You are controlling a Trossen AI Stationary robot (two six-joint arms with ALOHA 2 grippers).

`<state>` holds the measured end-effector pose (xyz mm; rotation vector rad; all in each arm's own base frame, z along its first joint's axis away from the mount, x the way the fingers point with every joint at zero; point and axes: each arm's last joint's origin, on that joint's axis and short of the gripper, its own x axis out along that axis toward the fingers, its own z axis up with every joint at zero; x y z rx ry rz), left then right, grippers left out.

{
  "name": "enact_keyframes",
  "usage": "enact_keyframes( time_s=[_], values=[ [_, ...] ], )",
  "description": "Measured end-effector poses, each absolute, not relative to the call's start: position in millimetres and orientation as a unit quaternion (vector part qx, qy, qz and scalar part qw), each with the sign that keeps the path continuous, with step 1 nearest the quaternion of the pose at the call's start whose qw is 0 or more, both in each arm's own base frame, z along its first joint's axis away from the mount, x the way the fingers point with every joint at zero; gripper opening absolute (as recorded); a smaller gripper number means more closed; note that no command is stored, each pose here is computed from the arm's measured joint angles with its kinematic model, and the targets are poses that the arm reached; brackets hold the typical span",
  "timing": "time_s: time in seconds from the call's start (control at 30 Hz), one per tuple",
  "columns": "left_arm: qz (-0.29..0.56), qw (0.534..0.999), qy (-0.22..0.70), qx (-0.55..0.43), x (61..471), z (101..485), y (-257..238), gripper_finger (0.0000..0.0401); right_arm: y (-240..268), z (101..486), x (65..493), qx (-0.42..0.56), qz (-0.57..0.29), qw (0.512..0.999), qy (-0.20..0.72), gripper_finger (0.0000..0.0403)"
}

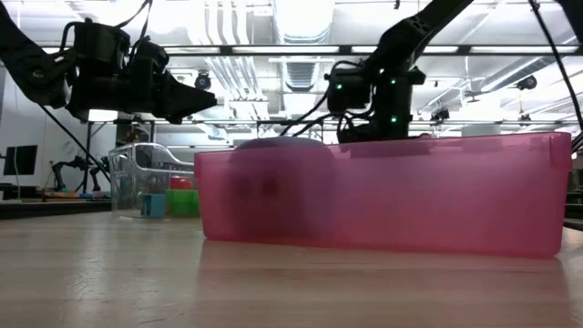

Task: Pick & Place Toys
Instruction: Put the yellow playing card into the white bin

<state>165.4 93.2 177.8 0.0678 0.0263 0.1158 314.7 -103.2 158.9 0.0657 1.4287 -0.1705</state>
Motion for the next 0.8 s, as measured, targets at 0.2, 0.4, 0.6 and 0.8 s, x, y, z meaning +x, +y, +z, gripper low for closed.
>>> enact_keyframes(
  time_s=[0.2, 0.4, 0.6, 0.8],
  values=[
    [0.058, 0.998, 0.013, 0.034, 165.4, 177.8, 93.2, 0.0142, -98.1, 188.2, 307.6, 0.036, -0.068, 0.834, 0.546, 0.0018],
    [0.058, 0.998, 0.013, 0.034, 165.4, 177.8, 93.2, 0.0142, -94.4, 211.6, 302.0, 0.039, -0.054, 0.881, 0.469, 0.0079],
    [0.058, 0.998, 0.013, 0.034, 165.4, 177.8, 93.2, 0.0142, -94.4, 214.1, 302.4, 0.035, -0.061, 0.886, 0.458, 0.0237],
    [0.058, 0.998, 0.013, 0.034, 165.4, 177.8, 93.2, 0.0142, -96.6, 197.9, 306.2, 0.033, -0.071, 0.866, 0.493, 0.0388]
  ],
)
